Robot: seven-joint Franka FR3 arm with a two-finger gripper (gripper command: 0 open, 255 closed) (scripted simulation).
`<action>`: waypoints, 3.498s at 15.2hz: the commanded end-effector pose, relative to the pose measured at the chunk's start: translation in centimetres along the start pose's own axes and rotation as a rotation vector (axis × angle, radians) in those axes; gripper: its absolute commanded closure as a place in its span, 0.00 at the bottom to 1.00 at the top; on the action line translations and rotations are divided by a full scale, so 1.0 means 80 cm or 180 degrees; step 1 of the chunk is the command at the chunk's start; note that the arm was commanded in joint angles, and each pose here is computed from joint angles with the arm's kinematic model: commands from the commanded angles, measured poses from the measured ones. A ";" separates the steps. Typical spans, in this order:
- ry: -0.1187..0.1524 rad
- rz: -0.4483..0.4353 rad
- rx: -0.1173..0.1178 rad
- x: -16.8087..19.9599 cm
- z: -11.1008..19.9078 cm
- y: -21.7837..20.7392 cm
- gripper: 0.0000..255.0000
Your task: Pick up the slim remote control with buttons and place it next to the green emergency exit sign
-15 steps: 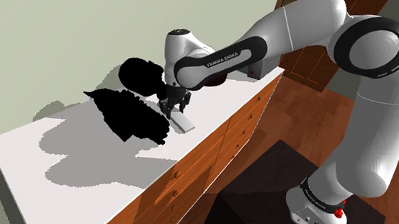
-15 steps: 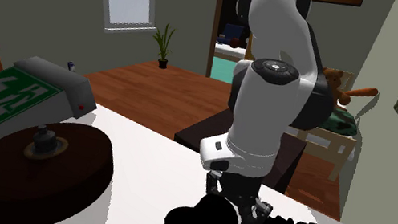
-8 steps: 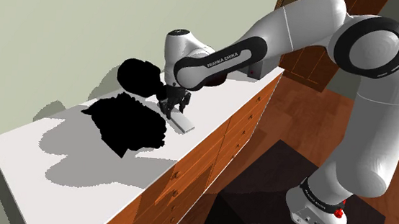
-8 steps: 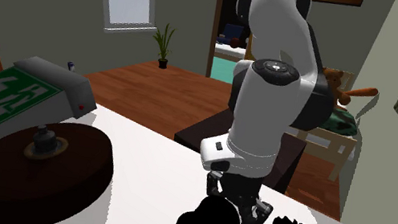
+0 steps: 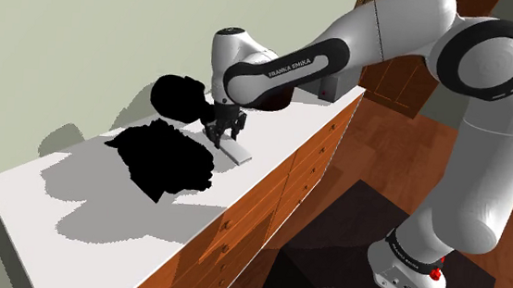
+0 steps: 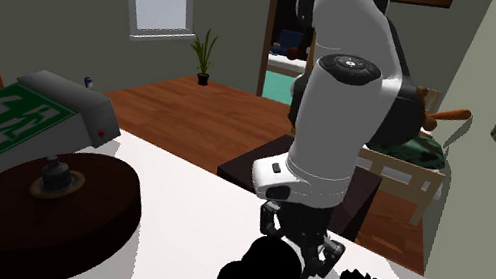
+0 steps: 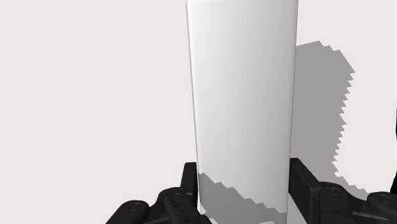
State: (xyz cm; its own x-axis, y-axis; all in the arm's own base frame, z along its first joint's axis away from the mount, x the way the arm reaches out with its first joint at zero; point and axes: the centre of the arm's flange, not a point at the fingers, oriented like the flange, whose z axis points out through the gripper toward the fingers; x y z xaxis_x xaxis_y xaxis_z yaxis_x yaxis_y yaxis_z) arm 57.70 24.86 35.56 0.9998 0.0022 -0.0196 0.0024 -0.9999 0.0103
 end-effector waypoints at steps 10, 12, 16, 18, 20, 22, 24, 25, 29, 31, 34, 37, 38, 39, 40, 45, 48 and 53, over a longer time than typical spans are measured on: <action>0.0011 0.0000 0.0003 -0.001 -0.074 0.000 1.00; 0.0011 0.0000 0.0003 -0.002 -0.087 0.001 1.00; 0.0011 0.0000 0.0003 -0.002 -0.114 0.001 1.00; 0.0011 0.0000 0.0003 -0.002 -0.127 0.001 1.00; 0.0011 0.0000 0.0003 -0.003 -0.140 0.001 1.00; 0.0011 0.0000 0.0003 -0.003 -0.153 0.001 1.00; 0.0011 0.0000 0.0003 -0.003 -0.167 0.001 1.00; 0.0011 0.0000 0.0003 -0.003 -0.173 0.001 1.00; 0.0011 0.0000 0.0003 -0.004 -0.200 0.002 1.00; 0.0011 0.0000 0.0003 -0.004 -0.213 0.002 1.00; 0.0011 0.0000 0.0003 -0.004 -0.233 0.002 1.00; 0.0011 0.0000 0.0003 -0.006 -0.233 0.035 1.00; 0.0011 0.0000 0.0003 -0.007 -0.233 0.052 1.00; 0.0011 0.0000 0.0003 -0.007 -0.233 0.068 1.00; 0.0011 0.0000 0.0003 -0.008 -0.233 0.084 1.00; 0.0011 0.0000 0.0003 -0.012 -0.232 0.167 1.00; 0.0011 0.0000 0.0003 -0.014 -0.231 0.216 1.00; 0.0011 0.0000 0.0003 -0.018 -0.231 0.299 1.00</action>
State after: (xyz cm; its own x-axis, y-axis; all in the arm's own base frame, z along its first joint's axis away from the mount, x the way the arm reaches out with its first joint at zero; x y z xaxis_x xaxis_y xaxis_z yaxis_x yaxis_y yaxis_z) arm 56.59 2.38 54.34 0.9999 0.0007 -0.0165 0.0009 -1.0000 0.0097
